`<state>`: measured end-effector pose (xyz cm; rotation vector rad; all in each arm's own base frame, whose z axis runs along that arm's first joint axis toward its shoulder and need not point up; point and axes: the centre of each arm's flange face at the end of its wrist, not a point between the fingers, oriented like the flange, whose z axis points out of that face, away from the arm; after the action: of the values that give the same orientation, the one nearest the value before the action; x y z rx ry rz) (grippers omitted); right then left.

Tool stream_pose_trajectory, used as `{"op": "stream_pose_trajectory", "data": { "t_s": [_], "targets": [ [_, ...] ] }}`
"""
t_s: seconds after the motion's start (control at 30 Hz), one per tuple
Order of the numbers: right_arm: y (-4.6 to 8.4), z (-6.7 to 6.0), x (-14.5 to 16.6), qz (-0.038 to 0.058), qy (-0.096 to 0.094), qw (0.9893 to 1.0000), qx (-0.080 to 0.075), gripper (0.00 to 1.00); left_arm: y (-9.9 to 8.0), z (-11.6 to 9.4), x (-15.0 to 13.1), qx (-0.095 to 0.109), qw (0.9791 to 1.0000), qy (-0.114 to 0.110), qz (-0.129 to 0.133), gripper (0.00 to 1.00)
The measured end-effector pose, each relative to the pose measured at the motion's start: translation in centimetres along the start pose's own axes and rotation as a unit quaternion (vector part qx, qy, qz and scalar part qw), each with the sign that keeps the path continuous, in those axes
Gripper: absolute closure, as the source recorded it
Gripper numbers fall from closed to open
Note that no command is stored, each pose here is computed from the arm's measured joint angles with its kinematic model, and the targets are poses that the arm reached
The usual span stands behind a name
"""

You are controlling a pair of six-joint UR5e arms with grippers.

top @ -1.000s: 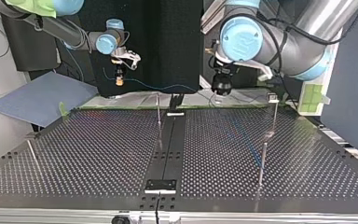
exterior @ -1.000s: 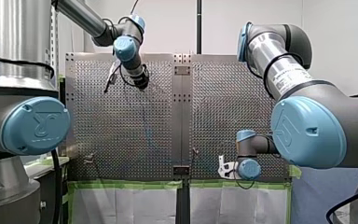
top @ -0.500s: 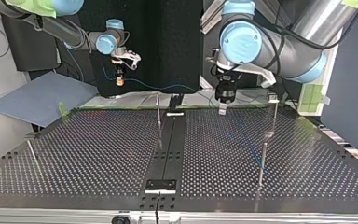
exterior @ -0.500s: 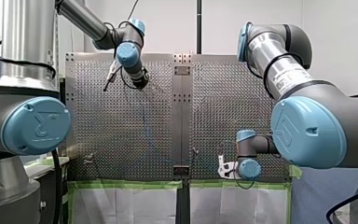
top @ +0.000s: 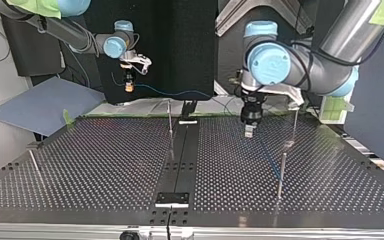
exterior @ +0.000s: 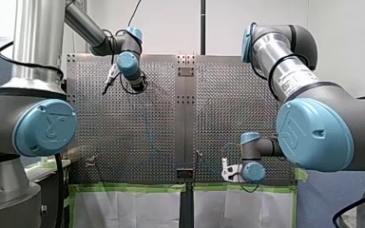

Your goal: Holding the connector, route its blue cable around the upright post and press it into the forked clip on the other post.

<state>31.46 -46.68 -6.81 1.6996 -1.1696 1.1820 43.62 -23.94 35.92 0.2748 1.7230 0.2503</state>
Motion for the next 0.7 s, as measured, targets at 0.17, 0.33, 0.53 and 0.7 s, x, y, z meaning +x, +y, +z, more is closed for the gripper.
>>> {"op": "stream_pose_trajectory", "data": {
  "t_s": [0.17, 0.33, 0.53, 0.7],
  "targets": [
    [-0.1, 0.0, 0.0, 0.0, 0.0, 1.0, 0.001, 1.0, 0.4, 0.6, -0.3, -0.01, 0.9998, -0.015, 0.012, 0.0],
    [-0.1, 0.0, 0.0, -0.0002, 0.0, 1.0, 0.001, 1.0, 0.7, 1.1, -0.6, -0.019, 0.999, -0.031, 0.026, 0.0],
    [-0.1, 0.0, 0.0, -0.0002, 0.0, 1.0, 0.001, 1.0, 1.0, 1.7, -1.1, -0.036, 0.9969, -0.054, 0.045, 0.0],
    [0.0, 0.0, -0.1, -0.0002, -0.001, 1.0, 0.001, 1.0, 1.6, 2.2, -1.5, -0.061, 0.9946, -0.07, 0.047, 0.0]
  ]
}}
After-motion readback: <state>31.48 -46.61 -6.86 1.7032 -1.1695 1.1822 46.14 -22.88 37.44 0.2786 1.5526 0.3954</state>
